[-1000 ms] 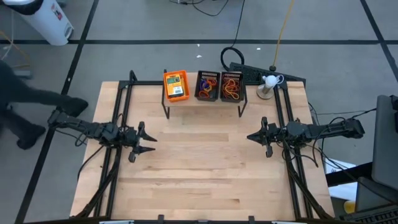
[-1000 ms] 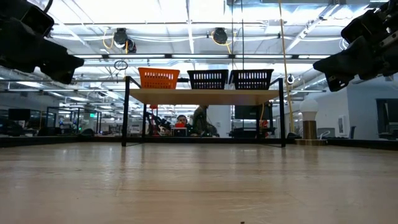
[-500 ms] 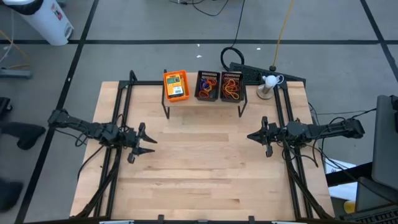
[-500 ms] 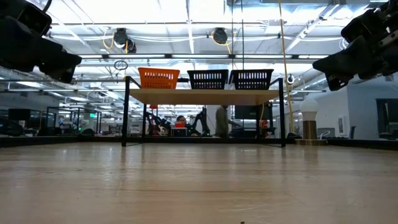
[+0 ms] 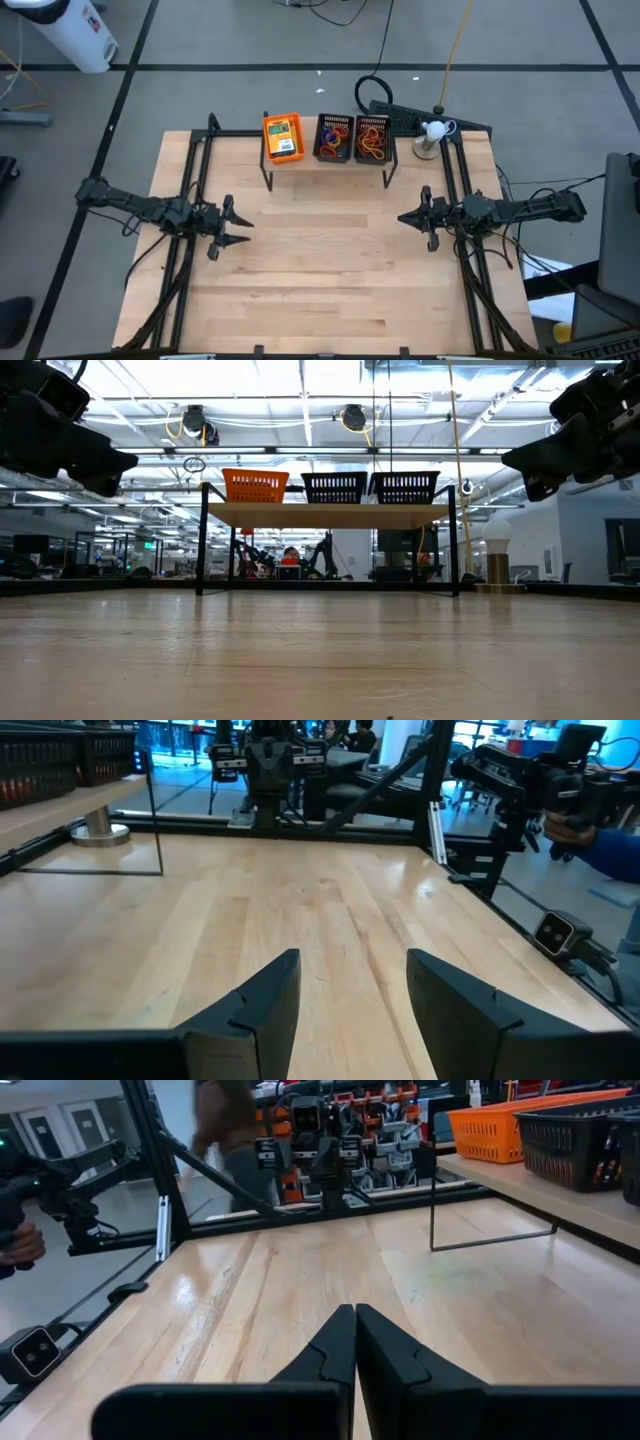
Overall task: Pick & Place Office Desk Supplies
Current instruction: Return to Home Position
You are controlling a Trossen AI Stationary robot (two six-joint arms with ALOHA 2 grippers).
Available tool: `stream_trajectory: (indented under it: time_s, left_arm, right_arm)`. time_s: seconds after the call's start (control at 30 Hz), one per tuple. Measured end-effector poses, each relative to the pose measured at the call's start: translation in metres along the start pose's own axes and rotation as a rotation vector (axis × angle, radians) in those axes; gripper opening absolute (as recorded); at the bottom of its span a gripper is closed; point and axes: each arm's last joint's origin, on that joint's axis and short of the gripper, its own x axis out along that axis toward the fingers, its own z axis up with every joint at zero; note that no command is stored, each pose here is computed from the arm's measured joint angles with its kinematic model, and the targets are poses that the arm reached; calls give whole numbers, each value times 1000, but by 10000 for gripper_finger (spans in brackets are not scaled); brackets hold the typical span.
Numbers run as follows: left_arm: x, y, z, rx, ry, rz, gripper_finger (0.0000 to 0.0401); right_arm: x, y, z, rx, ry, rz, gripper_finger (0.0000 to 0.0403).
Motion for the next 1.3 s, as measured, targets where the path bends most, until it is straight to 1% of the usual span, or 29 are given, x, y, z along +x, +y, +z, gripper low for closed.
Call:
stream_trajectory:
  time_s: [0.17, 0.27, 0.37, 0.6, 1.3]
  left_arm:
    - [0, 1, 0, -2, -1, 13, 184]
    - [0, 2, 1, -4, -13, 23, 184]
    - [0, 4, 1, -2, -20, 38, 184]
    - [0, 6, 2, -5, -23, 59, 184]
    - [0, 6, 2, -7, -29, 58, 184]
  right_arm:
    - [0, 0, 0, -1, -2, -4, 4]
    - [0, -2, 1, -8, -12, -69, 4]
    - [0, -3, 1, -9, -18, -107, 4]
    - [0, -3, 1, -6, -17, -101, 4]
    - [0, -3, 1, -7, -17, -100, 4]
